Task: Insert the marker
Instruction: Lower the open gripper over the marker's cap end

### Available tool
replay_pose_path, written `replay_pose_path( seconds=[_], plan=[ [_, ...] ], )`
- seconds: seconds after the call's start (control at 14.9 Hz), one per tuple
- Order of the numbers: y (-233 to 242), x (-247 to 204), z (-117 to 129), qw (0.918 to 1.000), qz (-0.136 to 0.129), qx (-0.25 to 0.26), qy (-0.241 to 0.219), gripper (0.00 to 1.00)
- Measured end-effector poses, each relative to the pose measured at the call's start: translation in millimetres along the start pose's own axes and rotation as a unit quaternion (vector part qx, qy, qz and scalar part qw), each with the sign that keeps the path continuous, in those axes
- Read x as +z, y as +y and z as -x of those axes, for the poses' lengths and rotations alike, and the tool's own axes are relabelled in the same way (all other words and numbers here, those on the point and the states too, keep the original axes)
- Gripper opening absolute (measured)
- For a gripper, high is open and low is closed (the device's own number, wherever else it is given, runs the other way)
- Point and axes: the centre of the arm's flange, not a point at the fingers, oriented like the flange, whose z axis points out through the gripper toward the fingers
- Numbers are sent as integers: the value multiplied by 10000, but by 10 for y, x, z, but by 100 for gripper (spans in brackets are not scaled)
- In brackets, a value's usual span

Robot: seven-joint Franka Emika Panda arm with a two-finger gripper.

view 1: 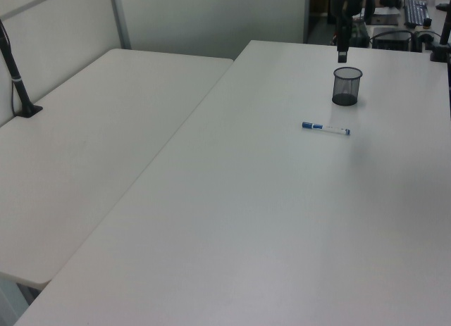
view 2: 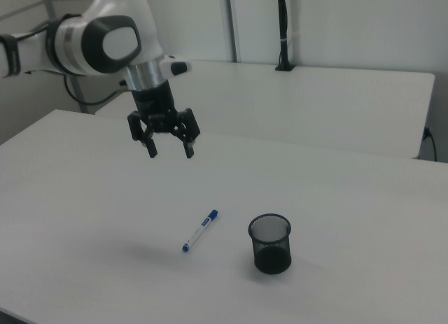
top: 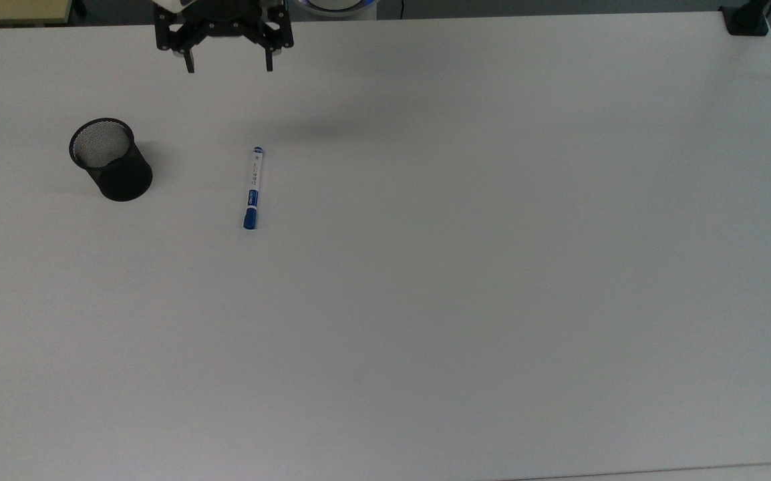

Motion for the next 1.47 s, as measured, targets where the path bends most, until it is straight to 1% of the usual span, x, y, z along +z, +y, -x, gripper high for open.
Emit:
replay_pose_path(
  seconds=[0.13, 0.27, 0.4, 0.6, 0.67, 0.74, 0.87, 1.0, 1.27, 1.47],
  plan=[
    [68, 194, -71, 10000, 45, -4, -85, 100],
    [157, 441, -167, 9995, 228, -58, -199, 100],
    [211, 702, -313, 9995, 298, -70, -125, 100],
    [291, 1055, -470, 9995, 309, 85, 18, 98],
    [311, 1172, -510, 9992, 316, 216, 116, 98],
    [318, 1284, -535, 9985, 319, 382, 222, 93],
    [278, 1494, -554, 9957, 302, 772, 423, 91],
    [209, 1661, -551, 9923, 260, 1101, 497, 90],
    [116, 1914, -592, 9896, 203, 1325, 524, 85],
    [42, 2067, -678, 9868, 164, 1465, 671, 85]
  ],
)
